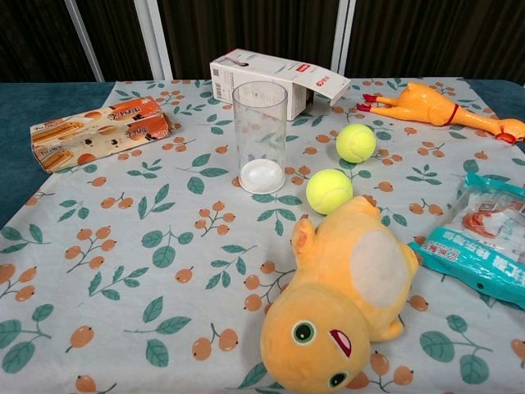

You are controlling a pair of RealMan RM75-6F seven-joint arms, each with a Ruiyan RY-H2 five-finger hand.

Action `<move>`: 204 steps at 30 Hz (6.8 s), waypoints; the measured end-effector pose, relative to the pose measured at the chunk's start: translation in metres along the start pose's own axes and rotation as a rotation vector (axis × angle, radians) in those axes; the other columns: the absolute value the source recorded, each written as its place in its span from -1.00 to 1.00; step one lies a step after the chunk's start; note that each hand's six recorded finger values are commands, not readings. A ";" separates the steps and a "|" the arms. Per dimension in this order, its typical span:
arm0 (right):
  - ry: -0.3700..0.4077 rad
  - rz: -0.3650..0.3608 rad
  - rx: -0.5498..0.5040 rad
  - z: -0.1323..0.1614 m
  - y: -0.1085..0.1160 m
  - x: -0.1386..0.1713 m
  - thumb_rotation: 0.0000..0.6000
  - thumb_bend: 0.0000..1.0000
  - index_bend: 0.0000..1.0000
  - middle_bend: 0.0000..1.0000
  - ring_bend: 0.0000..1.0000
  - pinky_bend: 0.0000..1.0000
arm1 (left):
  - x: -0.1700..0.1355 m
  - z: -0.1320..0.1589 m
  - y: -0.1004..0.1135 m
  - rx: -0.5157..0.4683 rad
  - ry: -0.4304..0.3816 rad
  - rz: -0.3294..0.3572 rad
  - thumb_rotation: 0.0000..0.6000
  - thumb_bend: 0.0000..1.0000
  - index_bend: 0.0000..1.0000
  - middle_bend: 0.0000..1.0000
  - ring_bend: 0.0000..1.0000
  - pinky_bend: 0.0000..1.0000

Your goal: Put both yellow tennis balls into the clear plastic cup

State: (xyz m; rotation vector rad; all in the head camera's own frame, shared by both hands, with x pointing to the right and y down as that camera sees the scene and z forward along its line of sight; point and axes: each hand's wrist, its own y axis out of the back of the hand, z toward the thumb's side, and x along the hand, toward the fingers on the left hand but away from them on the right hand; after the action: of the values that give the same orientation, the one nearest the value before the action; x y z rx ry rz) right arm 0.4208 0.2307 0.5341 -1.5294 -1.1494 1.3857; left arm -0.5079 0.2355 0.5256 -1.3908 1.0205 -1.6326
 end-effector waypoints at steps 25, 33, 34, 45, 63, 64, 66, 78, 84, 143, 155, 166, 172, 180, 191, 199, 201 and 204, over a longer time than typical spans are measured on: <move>0.046 0.054 -0.082 0.006 0.002 0.005 1.00 -0.63 -0.70 -0.86 -0.65 -0.92 | -0.006 -0.001 0.005 -0.013 -0.002 0.014 1.00 -1.00 -0.88 -1.00 -1.00 -0.77; 0.153 0.146 -0.168 0.029 0.002 -0.003 1.00 -0.63 -0.70 -0.86 -0.65 -0.92 | -0.005 -0.004 0.008 -0.019 0.012 0.027 1.00 -0.99 -0.88 -1.00 -1.00 -0.77; 0.167 0.157 -0.171 0.032 0.001 -0.005 1.00 -0.63 -0.70 -0.86 -0.65 -0.92 | -0.006 -0.004 0.008 -0.018 0.010 0.026 1.00 -0.99 -0.88 -1.00 -1.00 -0.77; 0.362 0.319 -0.223 0.105 -0.015 -0.056 1.00 -0.63 -0.70 -0.86 -0.65 -0.92 | -0.004 0.000 0.004 -0.007 0.003 0.012 1.00 -0.99 -0.88 -1.00 -1.00 -0.77; 0.296 0.432 -0.296 0.204 -0.091 -0.131 1.00 -0.63 -0.70 -0.86 -0.65 -0.92 | 0.001 -0.006 0.003 -0.010 0.026 0.007 1.00 -0.99 -0.88 -1.00 -1.00 -0.77; 0.294 0.436 -0.289 0.210 -0.096 -0.133 1.00 -0.63 -0.70 -0.86 -0.64 -0.92 | 0.001 -0.006 0.003 -0.010 0.027 0.006 1.00 -0.99 -0.88 -1.00 -1.00 -0.77; 0.291 0.445 -0.281 0.221 -0.105 -0.135 1.00 -0.63 -0.70 -0.85 -0.63 -0.92 | 0.002 -0.006 0.002 -0.008 0.029 0.004 1.00 -0.99 -0.88 -1.00 -1.00 -0.77; 0.248 0.414 -0.247 0.242 -0.141 -0.141 1.00 -0.63 -0.65 -0.73 -0.49 -0.92 | 0.004 -0.007 0.002 -0.008 0.036 0.004 1.00 -0.99 -0.88 -1.00 -1.00 -0.77; 0.237 0.411 -0.219 0.245 -0.152 -0.145 1.00 -0.63 -0.59 -0.72 -0.47 -0.92 | 0.004 -0.008 0.002 -0.007 0.040 0.002 1.00 -0.99 -0.88 -1.00 -1.00 -0.77; 0.192 0.394 -0.157 0.258 -0.185 -0.159 1.00 -0.13 0.18 -0.04 0.28 -0.30 | 0.006 -0.010 0.000 -0.002 0.051 -0.007 1.00 -0.99 -0.85 -1.00 -1.00 -0.77; 0.156 0.271 -0.160 0.219 -0.126 -0.180 1.00 -0.13 0.19 -0.04 0.28 0.13 | 0.006 -0.011 0.002 -0.011 0.052 -0.006 1.00 -0.99 -0.85 -1.00 -1.00 -0.77; 0.159 0.138 -0.197 0.198 -0.034 -0.207 1.00 -0.13 0.19 -0.04 0.28 0.38 | 0.006 -0.011 0.002 -0.015 0.052 -0.006 1.00 -0.99 -0.85 -1.00 -1.00 -0.77; 0.208 0.187 -0.257 0.229 -0.028 -0.214 1.00 -0.13 0.19 -0.04 0.26 -0.72 | 0.006 -0.011 0.003 -0.017 0.052 -0.006 1.00 -0.99 -0.85 -1.00 -1.00 -0.77; 0.291 0.205 -0.313 0.300 -0.033 -0.229 1.00 -0.14 0.19 -0.04 0.21 -0.80 | 0.006 -0.016 0.005 -0.025 0.063 -0.001 1.00 -0.99 -0.85 -1.00 -1.00 -0.77; 0.323 0.242 -0.302 0.356 -0.056 -0.235 1.00 -0.13 0.19 -0.07 0.09 -0.85 | 0.007 -0.016 0.004 -0.030 0.059 -0.006 1.00 -0.99 -0.85 -1.00 -1.00 -0.77; 0.320 0.303 -0.253 0.362 -0.081 -0.231 1.00 -0.14 0.15 -0.13 0.02 -0.90 | 0.007 -0.017 0.006 -0.035 0.060 -0.003 1.00 -0.99 -0.85 -1.00 -1.00 -0.77; 0.316 0.310 -0.249 0.361 -0.083 -0.231 1.00 -0.14 0.12 -0.15 -0.01 -0.92 | 0.007 -0.017 0.006 -0.035 0.060 -0.003 1.00 -0.99 -0.85 -1.00 -1.00 -0.77; 0.310 0.330 -0.252 0.359 -0.085 -0.232 1.00 -0.13 0.06 -0.20 -0.09 -0.94 | 0.007 -0.018 0.007 -0.035 0.064 0.000 1.00 -0.99 -0.85 -1.00 -1.00 -0.77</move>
State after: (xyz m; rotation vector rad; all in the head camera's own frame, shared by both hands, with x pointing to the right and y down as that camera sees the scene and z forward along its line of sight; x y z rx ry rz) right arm 0.0530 0.0239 0.6423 -2.1064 -0.9331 1.1799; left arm -0.5266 0.2281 0.5208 -1.3697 1.0907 -1.6758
